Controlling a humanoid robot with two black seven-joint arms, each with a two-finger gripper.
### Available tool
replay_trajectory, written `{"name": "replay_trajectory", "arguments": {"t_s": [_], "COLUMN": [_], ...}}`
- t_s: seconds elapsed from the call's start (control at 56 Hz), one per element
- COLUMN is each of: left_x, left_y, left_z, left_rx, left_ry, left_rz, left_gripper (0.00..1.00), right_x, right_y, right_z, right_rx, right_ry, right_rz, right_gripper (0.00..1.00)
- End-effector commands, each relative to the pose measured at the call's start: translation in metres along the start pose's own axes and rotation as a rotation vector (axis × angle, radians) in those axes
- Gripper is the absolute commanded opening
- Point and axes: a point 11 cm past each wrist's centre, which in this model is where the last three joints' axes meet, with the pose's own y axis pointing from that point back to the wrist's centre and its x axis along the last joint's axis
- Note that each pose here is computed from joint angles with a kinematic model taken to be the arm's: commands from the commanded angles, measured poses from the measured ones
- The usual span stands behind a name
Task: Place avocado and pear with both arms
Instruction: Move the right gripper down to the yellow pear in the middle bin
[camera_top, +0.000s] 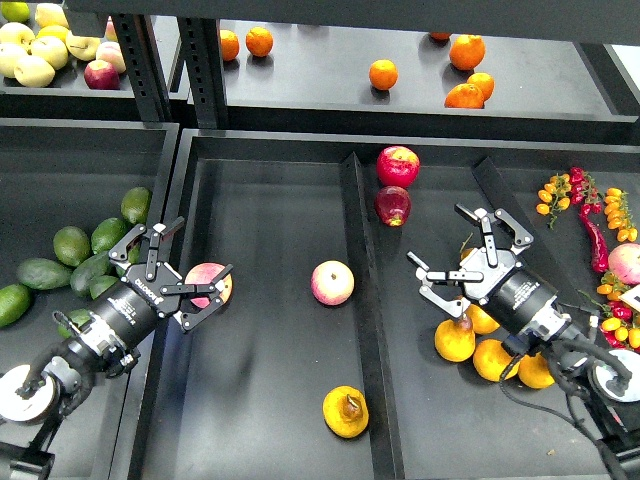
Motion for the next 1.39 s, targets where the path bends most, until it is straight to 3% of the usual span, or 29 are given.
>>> {"name": "replay_trajectory", "arguments": {"t_s": [0.0,0.25,0.5,1.037,1.376], "left_x": [0.004,-0.001,0.003,0.004,0.004], "left_y": [0.009,0.013,0.022,0.029,0.030], "left_z": [-0.003,0.002,-0.004,-0.008,-0.009], "left_rx": [-0.014,-0.035,-0.037,-0.038,-0.036], "left_ry": [0.023,0.015,0.025,0.030,0.032], "left_rz": [0.009,-0.002,0.013,0.017,0.019], "left_gripper": [0.99,0.99,0.99,0.99,0.99], "right_x": [0.000,0.021,0.043,0.085,0.084], "right_y": [0.008,0.009,-0.002,-0.026,-0.043], "right_z": [-0.003,0.010,0.034,0.117,0.141], "right_rx": [-0.115,-0.389,-0.560,-0.766,-0.779], "right_ry": [0.148,0.385,0.485,0.479,0.438], "right_rz": [0.013,0.153,0.218,0.279,0.261], "right_gripper": [1.00,1.00,1.00,0.99,0.96]}}
